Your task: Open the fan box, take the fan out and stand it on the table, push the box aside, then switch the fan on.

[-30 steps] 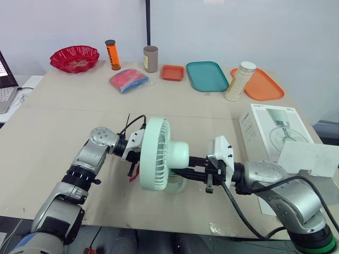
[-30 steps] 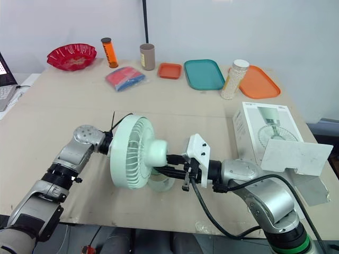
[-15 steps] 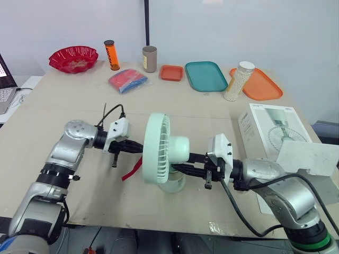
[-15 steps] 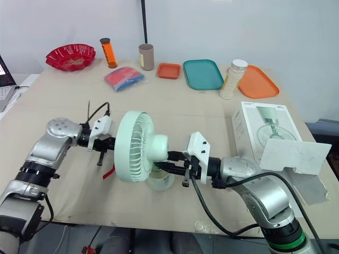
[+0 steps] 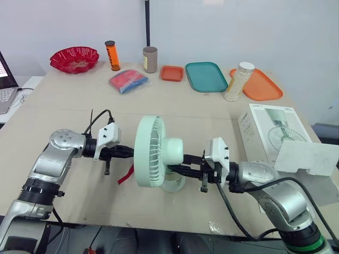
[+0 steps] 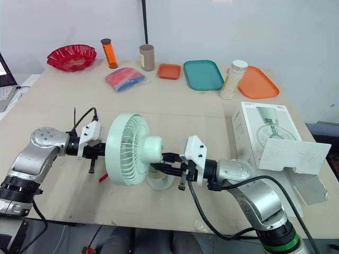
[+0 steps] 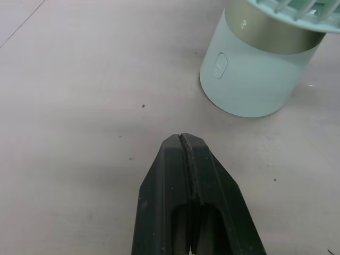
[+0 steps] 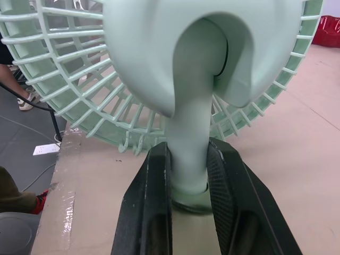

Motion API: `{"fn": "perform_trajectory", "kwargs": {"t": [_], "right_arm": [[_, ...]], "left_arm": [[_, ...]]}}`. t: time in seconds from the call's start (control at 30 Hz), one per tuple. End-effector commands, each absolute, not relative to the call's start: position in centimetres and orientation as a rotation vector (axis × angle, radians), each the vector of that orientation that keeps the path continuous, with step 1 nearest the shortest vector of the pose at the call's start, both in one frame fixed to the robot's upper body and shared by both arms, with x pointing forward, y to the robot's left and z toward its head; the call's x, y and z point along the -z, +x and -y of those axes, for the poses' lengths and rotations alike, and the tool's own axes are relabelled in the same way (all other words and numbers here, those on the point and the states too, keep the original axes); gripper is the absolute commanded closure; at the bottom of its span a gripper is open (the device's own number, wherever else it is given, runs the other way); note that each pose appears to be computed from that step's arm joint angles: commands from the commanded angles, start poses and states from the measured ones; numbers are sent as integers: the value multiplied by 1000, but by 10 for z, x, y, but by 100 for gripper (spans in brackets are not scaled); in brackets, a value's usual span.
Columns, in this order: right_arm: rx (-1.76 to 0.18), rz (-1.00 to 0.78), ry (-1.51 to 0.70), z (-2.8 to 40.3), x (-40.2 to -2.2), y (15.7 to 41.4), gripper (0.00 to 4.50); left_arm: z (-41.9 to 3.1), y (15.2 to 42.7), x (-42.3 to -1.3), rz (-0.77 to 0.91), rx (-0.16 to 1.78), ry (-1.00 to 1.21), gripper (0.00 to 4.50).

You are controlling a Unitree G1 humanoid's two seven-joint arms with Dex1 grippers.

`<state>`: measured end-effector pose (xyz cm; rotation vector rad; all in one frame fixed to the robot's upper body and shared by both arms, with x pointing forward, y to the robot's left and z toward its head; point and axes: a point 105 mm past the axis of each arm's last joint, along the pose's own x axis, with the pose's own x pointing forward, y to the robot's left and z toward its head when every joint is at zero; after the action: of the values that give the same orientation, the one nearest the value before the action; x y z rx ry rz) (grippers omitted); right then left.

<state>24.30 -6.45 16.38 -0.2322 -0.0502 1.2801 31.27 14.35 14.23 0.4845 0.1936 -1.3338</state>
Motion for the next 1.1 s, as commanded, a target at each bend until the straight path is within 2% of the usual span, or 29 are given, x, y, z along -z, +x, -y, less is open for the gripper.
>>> {"fn": "perform_trajectory", "kwargs": {"t": [0.03,0.3,1.1], "right_arm": [[-1264,3,-247,65,-152,248,413],[-1208,120,-222,58,-169,257,413],[-1137,289,-210,36,-190,292,413]], "left_arm": [[-146,314,-155,-154,1312,500,450],[-158,312,-159,-174,1276,518,450],[-164,304,-159,-197,1272,521,450]]}}
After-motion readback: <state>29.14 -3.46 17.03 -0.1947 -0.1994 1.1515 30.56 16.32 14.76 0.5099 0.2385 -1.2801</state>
